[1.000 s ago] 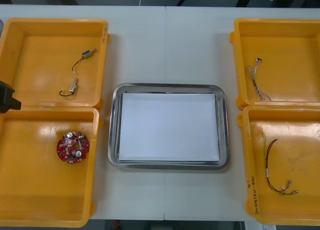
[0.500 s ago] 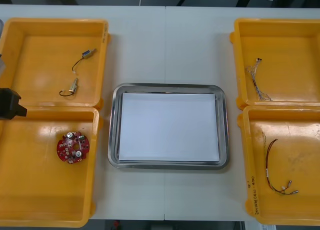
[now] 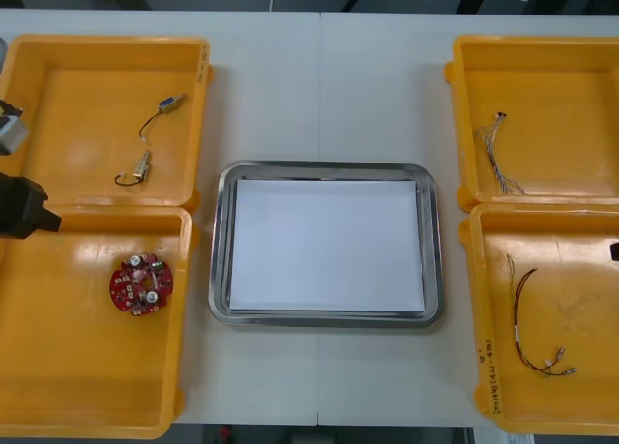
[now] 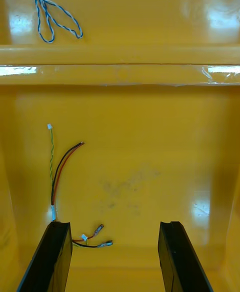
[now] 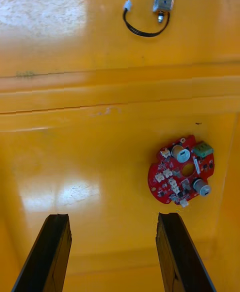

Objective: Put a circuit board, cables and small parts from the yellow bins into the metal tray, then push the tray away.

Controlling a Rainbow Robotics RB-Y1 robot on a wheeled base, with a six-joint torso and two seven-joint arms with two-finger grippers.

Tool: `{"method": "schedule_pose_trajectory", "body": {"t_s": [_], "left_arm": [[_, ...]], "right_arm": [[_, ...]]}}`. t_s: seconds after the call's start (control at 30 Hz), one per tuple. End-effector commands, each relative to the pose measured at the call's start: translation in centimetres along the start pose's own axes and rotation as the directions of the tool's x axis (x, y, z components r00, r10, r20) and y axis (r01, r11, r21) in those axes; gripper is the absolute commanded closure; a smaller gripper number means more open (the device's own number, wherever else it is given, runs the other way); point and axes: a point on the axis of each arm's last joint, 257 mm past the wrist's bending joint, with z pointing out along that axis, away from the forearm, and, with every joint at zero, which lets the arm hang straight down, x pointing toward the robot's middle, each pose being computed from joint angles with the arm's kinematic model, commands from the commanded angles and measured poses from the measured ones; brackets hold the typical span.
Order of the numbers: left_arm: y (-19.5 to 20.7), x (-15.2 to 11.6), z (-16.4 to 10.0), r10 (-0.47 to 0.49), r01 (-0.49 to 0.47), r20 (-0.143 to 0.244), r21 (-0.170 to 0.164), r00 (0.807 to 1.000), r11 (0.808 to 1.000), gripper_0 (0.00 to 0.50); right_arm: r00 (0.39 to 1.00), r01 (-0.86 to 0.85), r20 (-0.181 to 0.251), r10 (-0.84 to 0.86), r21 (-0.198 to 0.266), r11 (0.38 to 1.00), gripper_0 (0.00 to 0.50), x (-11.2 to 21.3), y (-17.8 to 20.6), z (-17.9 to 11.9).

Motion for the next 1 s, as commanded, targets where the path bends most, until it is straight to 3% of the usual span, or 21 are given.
{"method": "schedule_pose_trajectory", "body": {"t_s": [0.03, 0.23, 0.3, 0.43, 0.7, 0.87, 1.0], "left_arm": [[-1.4, 0.9, 0.8, 0.199, -0.2, 0.01, 0.04, 0.98, 0.979, 0.0], [-2.2, 1.6, 1.1, 0.317, -0.319, 0.039, 0.053, 0.948, 0.946, 0.0], [-2.8, 2.1, 1.3, 0.384, -0.386, 0.037, 0.059, 0.923, 0.921, 0.0], [-3.8, 2.3, 1.8, 0.464, -0.468, 0.069, 0.063, 0.883, 0.881, 0.0], [-6.6, 3.0, 3.3, 0.618, -0.634, 0.156, 0.079, 0.77, 0.77, 0.0], [-6.7, 3.7, 3.3, 0.696, -0.712, 0.165, 0.072, 0.699, 0.699, 0.0], [-6.7, 4.1, 3.4, 0.735, -0.751, 0.164, 0.071, 0.658, 0.656, 0.0]], "right_arm": [[0.999, -0.037, 0.0, 0.037, -0.035, 0.999, 0.0, 1.6, 2.2, 0.4], [0.999, -0.051, -0.001, 0.051, -0.061, 0.997, 0.0, 2.8, 3.6, 0.6], [0.999, -0.047, -0.002, 0.047, -0.064, 0.997, 0.0, 3.4, 4.1, 0.6], [0.999, -0.05, -0.009, 0.049, -0.081, 0.995, 0.0, 4.4, 5.2, 0.8], [0.997, -0.025, -0.073, 0.019, -0.087, 0.996, 0.0, 7.5, 7.0, 1.9], [0.993, -0.034, -0.117, 0.023, -0.086, 0.996, 0.0, 9.2, 7.5, 2.7], [0.99, -0.035, -0.14, 0.025, -0.073, 0.997, 0.0, 10.2, 7.4, 3.0]]}}
